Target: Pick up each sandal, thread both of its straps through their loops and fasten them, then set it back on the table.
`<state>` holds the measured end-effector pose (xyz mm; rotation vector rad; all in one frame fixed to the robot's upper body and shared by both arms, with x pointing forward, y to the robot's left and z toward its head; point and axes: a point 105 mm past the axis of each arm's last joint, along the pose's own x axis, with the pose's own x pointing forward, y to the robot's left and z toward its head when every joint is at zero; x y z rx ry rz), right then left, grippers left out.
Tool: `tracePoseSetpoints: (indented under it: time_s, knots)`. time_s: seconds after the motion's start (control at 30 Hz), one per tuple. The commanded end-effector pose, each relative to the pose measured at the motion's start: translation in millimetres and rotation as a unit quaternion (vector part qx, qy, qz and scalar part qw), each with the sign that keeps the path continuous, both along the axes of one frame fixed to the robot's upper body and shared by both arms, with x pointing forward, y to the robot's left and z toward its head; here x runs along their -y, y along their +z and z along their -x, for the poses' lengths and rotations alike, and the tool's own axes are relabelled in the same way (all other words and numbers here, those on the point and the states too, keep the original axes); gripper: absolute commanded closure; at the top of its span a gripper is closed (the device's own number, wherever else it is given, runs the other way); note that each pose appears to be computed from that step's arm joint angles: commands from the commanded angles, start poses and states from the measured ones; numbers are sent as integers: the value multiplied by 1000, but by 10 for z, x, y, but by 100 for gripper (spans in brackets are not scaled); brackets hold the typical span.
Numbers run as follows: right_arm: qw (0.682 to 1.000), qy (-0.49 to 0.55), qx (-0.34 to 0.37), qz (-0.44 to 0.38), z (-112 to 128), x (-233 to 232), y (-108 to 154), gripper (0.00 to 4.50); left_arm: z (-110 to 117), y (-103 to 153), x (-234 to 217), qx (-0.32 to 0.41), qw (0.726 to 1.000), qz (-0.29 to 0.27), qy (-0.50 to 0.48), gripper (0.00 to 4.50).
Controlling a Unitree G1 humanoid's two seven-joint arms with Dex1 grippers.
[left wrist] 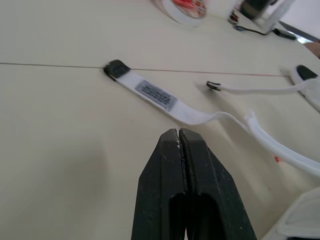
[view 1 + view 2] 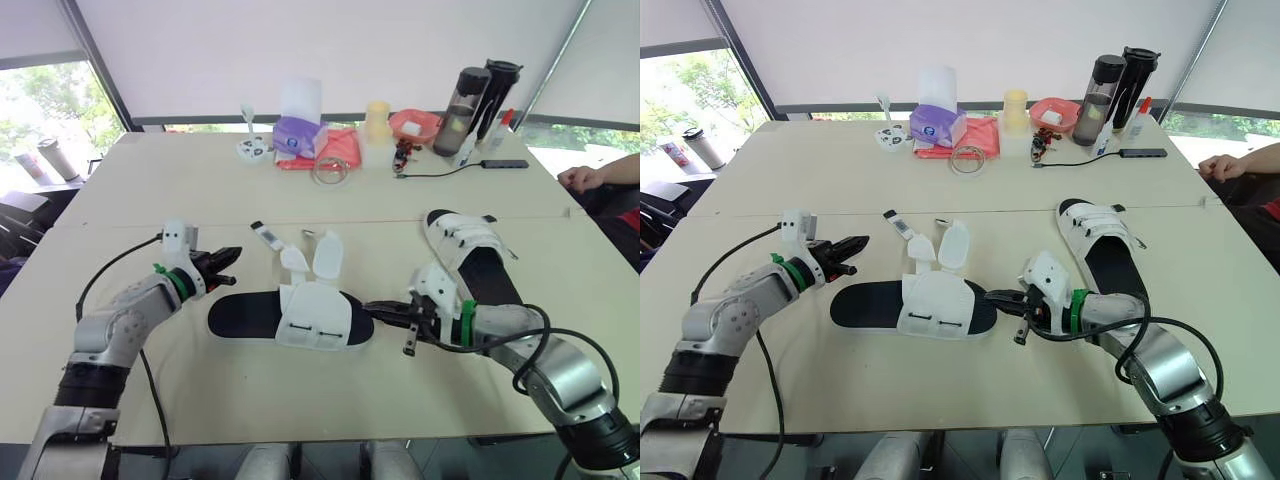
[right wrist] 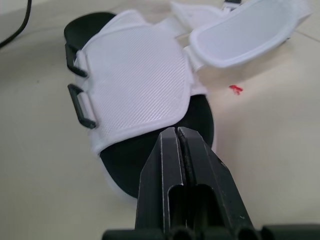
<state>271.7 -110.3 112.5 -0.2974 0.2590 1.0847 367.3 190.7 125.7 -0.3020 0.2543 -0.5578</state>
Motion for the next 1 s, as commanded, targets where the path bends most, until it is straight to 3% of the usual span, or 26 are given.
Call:
tracePoseSetpoints:
  time_s: [0.03,0.1,0.2,0.43,0.7,1.0]
  knots:
    - [1000,26,-2,8,67,-70,-14,448,-67,63,29,2,1000,12,-25,450]
    - [999,32,-10,15,104,-78,-58,448,-74,52,42,-6,999,22,-38,450]
    - [999,46,-17,23,147,-132,-127,450,-108,2,53,-18,999,26,-42,369]
    - [999,41,-11,34,94,-156,-209,450,-38,-35,138,-74,991,93,-61,10]
    - [999,39,-10,36,56,-181,-261,450,-61,79,489,-171,947,259,-89,4]
    - [999,38,-6,37,31,-201,-283,450,-276,2,671,-233,916,322,-57,4]
